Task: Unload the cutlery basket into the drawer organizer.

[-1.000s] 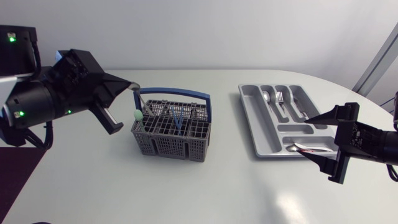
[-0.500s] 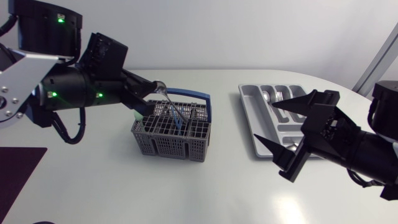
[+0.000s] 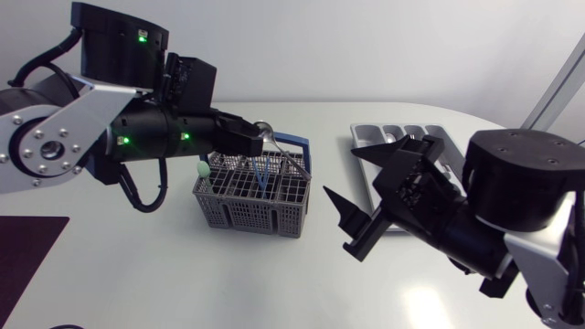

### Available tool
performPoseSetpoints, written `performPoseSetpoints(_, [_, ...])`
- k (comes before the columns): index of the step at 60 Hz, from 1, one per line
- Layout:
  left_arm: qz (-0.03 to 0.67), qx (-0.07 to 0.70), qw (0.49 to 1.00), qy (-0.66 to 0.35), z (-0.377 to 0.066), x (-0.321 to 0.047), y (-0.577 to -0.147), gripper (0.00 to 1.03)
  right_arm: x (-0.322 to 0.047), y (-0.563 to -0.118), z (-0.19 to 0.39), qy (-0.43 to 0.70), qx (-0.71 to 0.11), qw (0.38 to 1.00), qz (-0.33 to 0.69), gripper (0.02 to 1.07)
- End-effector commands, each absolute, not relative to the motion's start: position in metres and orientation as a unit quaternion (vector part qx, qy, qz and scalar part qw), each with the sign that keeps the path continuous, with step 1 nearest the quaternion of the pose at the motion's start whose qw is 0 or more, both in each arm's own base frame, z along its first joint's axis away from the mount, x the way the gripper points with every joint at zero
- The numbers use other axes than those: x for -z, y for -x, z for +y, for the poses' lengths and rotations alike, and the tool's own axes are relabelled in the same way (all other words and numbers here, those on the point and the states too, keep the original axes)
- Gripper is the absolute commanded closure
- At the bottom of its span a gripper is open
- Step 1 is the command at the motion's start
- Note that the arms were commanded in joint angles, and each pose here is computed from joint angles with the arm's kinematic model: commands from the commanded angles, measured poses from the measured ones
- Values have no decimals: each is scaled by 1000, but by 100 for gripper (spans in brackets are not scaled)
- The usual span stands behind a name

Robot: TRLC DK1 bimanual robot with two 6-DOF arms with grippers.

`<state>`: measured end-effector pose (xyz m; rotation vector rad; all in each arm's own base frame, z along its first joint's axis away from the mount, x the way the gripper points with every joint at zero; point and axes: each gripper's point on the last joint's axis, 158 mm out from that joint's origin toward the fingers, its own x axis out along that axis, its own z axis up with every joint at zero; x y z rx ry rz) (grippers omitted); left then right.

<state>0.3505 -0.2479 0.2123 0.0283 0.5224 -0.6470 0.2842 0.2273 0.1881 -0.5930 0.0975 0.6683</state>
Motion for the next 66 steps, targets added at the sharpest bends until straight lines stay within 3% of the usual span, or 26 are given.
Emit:
performPoseSetpoints(1, [243,321,915,21,-260,-227,-355,100,-182,-287,235,273,-319,906,55,22])
performPoseSetpoints(19, [253,344,903,34,-289,-223,-350,100,-184,-312,259,287,-298,909,53,28])
performPoseSetpoints(50, [271,348,897,41,-293,-220,-349,100,-188,-332,269,331,-249,910,10,62])
performPoseSetpoints(66, [277,344,896,43,-288,-216,-351,100,-189,-334,269,334,-245,910,6,71])
